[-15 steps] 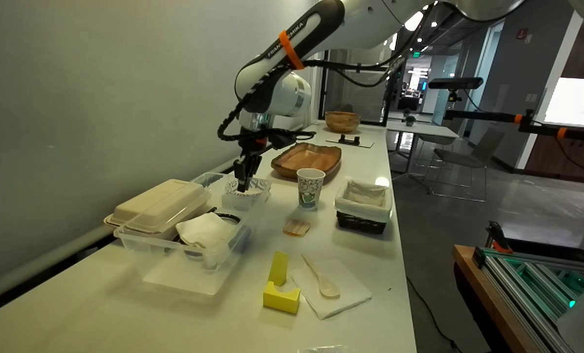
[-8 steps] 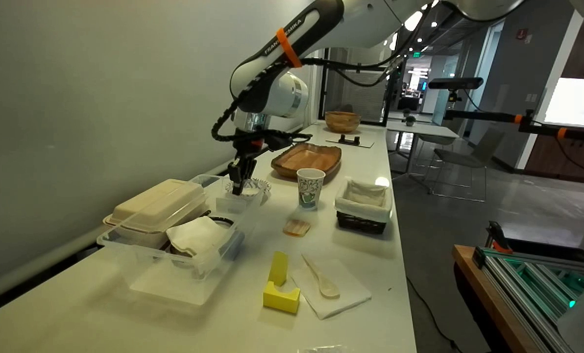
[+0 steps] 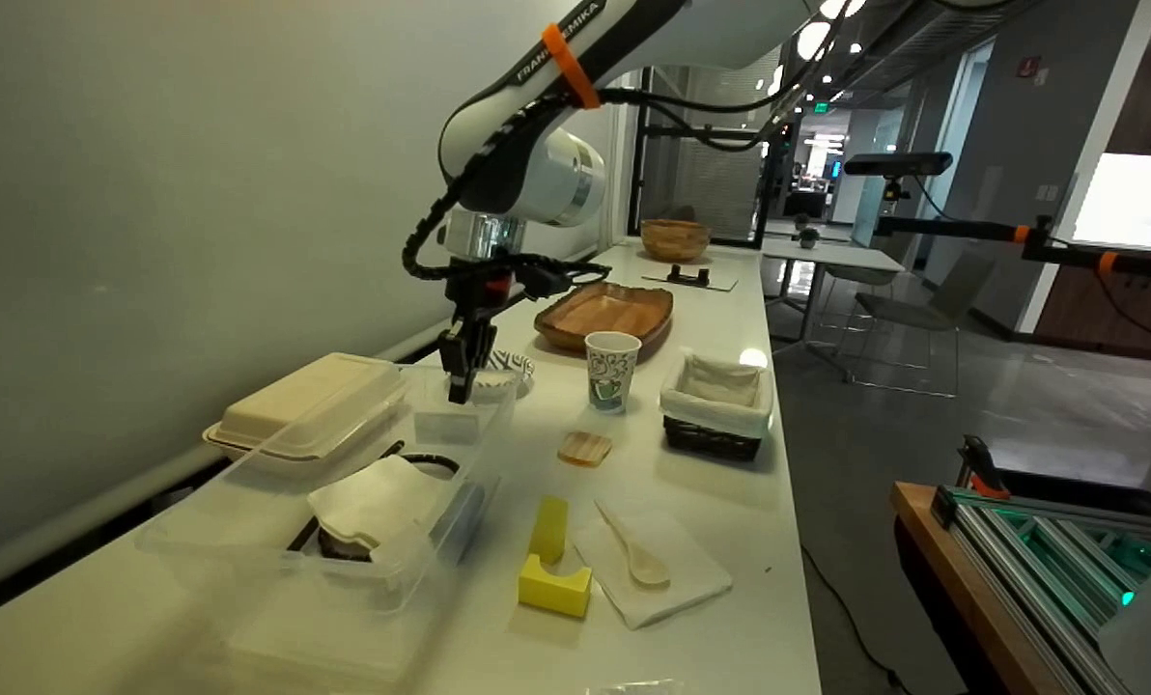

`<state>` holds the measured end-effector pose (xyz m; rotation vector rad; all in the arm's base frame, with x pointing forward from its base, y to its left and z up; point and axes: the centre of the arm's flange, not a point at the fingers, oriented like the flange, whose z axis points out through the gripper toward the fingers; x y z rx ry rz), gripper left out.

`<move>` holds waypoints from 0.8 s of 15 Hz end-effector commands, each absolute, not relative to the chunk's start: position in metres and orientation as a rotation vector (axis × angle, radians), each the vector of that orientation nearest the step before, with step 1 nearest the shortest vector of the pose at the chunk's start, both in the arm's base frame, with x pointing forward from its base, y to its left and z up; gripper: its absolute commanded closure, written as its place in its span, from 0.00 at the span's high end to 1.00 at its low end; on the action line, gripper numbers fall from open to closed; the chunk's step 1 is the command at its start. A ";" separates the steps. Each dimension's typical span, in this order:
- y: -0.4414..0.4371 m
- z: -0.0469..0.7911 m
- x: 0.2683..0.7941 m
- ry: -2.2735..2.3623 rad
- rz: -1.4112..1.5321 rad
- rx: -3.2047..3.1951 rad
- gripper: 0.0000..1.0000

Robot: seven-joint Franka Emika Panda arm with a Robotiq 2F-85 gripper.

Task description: Move the basket to the right then move the clear container to the left.

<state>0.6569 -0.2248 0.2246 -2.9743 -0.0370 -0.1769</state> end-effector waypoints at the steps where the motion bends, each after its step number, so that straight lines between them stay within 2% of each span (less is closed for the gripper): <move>1: -0.189 0.239 0.636 0.010 -0.203 -2.946 0.02; 12: -0.102 0.228 0.638 0.400 -0.359 -2.955 0.02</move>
